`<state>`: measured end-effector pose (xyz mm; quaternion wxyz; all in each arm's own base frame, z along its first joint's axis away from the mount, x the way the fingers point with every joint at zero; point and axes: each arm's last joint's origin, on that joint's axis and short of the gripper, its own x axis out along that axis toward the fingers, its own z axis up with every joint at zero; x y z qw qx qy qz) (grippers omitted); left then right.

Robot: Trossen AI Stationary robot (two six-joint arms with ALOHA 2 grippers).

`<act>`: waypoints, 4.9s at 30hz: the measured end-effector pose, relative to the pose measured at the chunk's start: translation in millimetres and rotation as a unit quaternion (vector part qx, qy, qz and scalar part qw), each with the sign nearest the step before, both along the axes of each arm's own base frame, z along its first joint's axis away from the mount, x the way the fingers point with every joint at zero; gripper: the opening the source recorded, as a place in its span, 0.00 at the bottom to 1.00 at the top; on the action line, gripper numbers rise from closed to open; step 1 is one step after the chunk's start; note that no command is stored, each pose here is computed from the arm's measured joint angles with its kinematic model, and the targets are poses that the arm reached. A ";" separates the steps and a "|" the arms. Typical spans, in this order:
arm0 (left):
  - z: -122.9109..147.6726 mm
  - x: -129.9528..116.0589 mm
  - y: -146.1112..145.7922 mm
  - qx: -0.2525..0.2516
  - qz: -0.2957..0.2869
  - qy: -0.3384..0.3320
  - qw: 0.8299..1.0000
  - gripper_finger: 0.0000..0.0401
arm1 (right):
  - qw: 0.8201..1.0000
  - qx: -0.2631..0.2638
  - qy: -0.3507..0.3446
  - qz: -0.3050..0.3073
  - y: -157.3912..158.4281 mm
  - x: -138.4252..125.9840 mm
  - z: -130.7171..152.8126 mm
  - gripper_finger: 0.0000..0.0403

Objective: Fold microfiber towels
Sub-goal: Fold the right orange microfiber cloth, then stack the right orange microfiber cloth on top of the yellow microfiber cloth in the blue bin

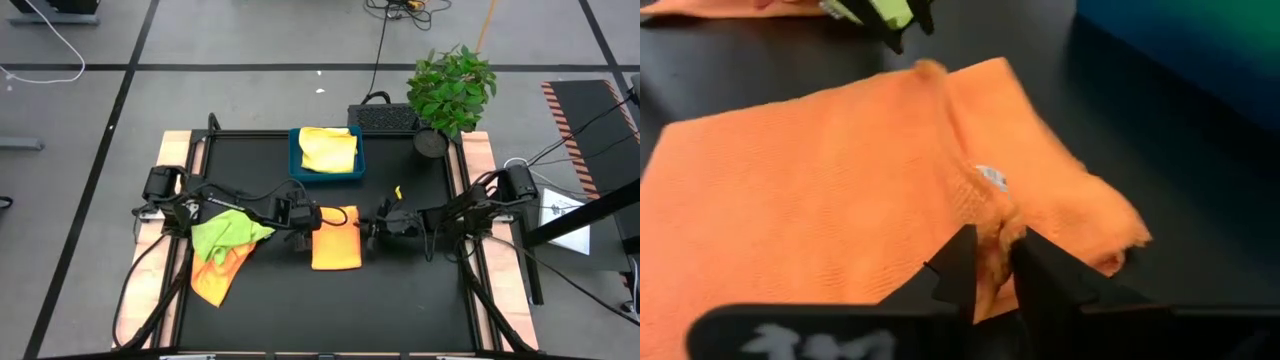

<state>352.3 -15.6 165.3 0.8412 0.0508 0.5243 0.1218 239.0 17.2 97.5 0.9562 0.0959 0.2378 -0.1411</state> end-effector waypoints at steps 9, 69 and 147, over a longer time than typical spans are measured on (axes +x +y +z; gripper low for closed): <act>11.7 -3.6 -3.8 -0.006 0.009 -0.015 1.000 0.29 | 0.997 -0.024 -0.017 -0.077 -6.7 -0.2 3.9 0.28; -27.6 -14.1 11.8 0.069 -0.154 -0.053 0.984 0.06 | 0.990 0.015 -0.095 0.103 47.4 -2.7 26.4 0.31; -27.3 5.1 -95.8 -0.071 -0.112 -0.174 0.976 0.43 | 0.988 -0.048 0.102 -0.103 -15.7 4.0 7.8 0.31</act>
